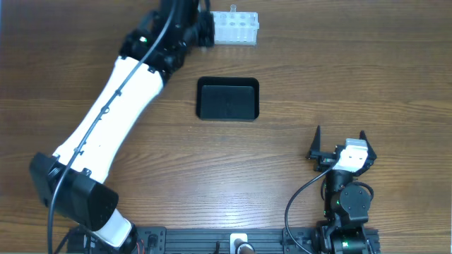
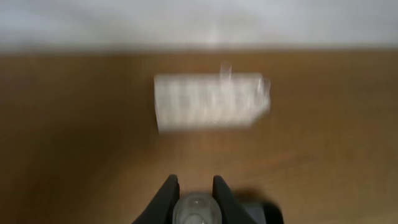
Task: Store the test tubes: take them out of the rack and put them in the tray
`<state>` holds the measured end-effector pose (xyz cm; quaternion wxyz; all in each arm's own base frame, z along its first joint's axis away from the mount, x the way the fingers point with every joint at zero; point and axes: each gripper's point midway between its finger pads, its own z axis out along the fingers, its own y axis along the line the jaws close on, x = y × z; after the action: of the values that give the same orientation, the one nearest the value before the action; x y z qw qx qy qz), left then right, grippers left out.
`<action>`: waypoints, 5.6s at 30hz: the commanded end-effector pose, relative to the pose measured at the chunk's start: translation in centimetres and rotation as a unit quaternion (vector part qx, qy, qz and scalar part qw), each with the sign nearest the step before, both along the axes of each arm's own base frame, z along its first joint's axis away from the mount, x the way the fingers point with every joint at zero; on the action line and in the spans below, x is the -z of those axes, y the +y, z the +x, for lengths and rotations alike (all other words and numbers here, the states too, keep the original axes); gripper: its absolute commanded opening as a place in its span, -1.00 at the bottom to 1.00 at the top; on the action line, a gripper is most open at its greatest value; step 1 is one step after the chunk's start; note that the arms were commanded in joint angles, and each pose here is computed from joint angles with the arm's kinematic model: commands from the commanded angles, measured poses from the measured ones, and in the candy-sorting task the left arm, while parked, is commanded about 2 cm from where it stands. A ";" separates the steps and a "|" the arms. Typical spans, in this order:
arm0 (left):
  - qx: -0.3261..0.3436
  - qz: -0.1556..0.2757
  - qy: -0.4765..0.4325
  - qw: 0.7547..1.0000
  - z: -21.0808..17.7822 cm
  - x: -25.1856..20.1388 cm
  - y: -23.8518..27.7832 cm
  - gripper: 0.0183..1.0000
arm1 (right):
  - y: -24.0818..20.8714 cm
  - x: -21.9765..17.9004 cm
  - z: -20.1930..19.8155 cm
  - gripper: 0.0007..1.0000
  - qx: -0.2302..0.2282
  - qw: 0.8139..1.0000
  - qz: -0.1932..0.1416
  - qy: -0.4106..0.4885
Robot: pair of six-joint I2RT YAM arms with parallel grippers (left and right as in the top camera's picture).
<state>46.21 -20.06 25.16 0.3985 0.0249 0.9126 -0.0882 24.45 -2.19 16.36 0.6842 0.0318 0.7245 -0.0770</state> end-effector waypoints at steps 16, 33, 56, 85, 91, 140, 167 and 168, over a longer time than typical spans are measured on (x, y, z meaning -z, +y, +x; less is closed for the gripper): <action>-0.049 0.065 0.180 0.980 -3.5 16.4 -0.6 -0.88 | -0.1 0.2 0.0 0.99 0.002 1.000 0.000 0.000; -0.046 0.103 0.210 0.971 -4.4 19.7 -0.8 -0.82 | -0.1 0.2 0.0 0.99 0.002 1.000 0.000 0.000; -0.058 0.111 0.228 0.965 -3.9 22.3 0.2 -0.68 | -0.1 0.2 0.0 0.98 0.002 1.000 0.000 0.000; -0.076 0.054 -0.111 0.989 1.7 -0.3 0.0 0.09 | -0.1 0.2 0.0 0.99 0.002 1.000 0.000 0.000; -0.080 0.052 -0.145 0.985 5.3 2.3 -1.6 0.24 | -0.1 0.2 0.0 0.99 0.002 1.000 0.000 0.000; -0.062 0.057 -0.117 0.990 14.7 14.2 -5.4 -0.19 | -0.1 0.2 0.0 0.98 0.002 1.000 0.000 0.000; -0.062 0.050 -0.127 0.989 14.8 13.2 -5.5 -0.75 | -0.1 0.2 0.0 0.98 0.002 1.000 0.000 0.000; -0.062 0.048 -0.130 0.988 14.8 12.6 -5.5 -0.75 | -0.1 0.2 0.0 0.98 0.002 1.000 0.000 0.000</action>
<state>60.58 -25.52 10.85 0.5037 0.0069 0.8638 -0.0055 24.45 -2.19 16.35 0.6840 0.0316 0.7247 -0.0772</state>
